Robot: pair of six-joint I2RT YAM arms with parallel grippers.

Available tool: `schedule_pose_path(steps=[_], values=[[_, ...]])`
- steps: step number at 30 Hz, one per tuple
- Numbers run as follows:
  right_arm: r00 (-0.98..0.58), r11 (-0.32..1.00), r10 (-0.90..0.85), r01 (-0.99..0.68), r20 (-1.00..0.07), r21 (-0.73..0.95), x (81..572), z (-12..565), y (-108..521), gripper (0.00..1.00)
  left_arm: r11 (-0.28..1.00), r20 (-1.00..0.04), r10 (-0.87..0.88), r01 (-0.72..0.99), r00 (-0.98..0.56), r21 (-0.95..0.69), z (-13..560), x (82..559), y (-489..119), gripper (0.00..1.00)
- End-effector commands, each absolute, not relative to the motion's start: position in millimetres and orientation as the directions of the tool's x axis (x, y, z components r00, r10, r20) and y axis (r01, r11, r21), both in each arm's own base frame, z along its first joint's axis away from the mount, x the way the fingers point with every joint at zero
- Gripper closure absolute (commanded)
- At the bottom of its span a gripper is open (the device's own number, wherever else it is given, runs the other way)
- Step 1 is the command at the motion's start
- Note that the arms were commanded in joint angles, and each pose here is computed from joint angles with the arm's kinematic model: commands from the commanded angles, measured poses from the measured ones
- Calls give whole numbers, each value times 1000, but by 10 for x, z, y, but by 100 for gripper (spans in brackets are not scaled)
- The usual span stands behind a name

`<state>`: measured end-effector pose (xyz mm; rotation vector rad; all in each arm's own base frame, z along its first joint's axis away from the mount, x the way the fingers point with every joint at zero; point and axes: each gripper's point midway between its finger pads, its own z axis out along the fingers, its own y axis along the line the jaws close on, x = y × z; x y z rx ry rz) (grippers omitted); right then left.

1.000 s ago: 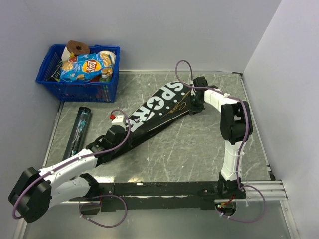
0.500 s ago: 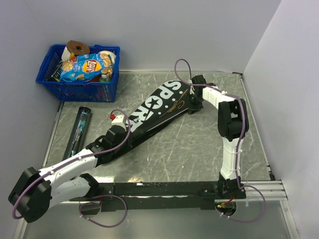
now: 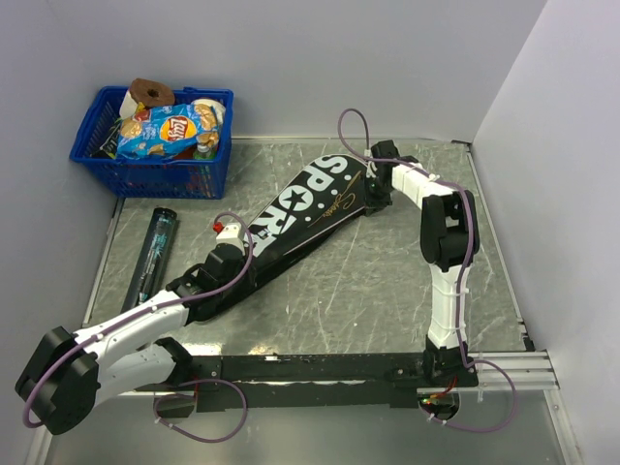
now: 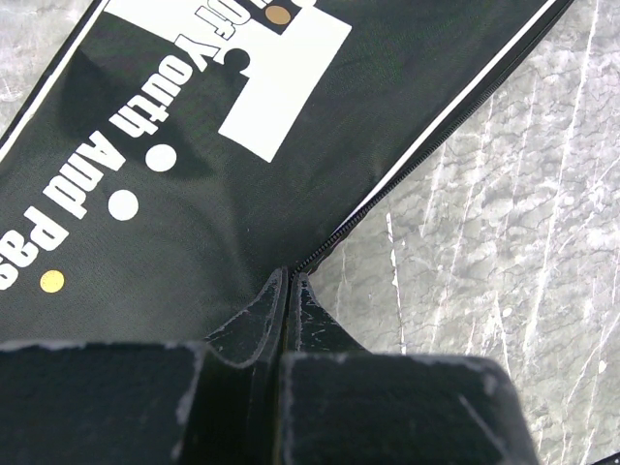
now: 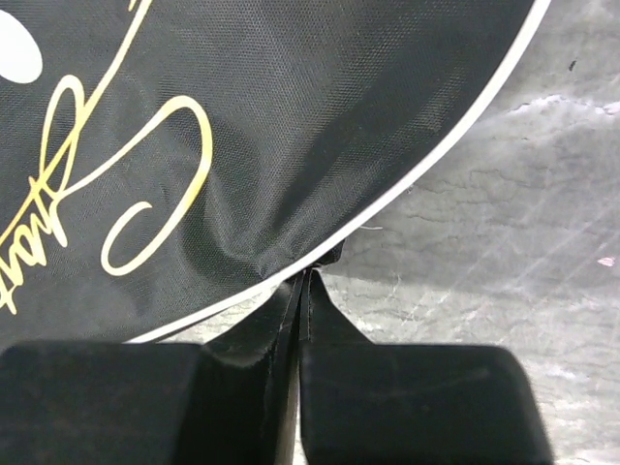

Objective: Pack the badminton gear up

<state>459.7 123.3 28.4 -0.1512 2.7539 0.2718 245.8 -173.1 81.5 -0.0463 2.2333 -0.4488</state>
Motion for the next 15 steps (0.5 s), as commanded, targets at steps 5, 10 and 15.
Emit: schedule_pose_path(steps=[5,10,15], values=[[-914,960,-66,-168,-400,225,4464,392,1306,100,926,-752,-212,118,-625,-359,954,2481,-1743,99],[-902,946,-10,-149,-432,288,4151,547,1354,100,930,-754,-237,80,-612,-358,1009,2489,-1673,99],[-799,951,109,-89,-592,296,4155,1040,1305,99,924,-750,-294,23,-593,-381,1122,2463,-1584,98]])
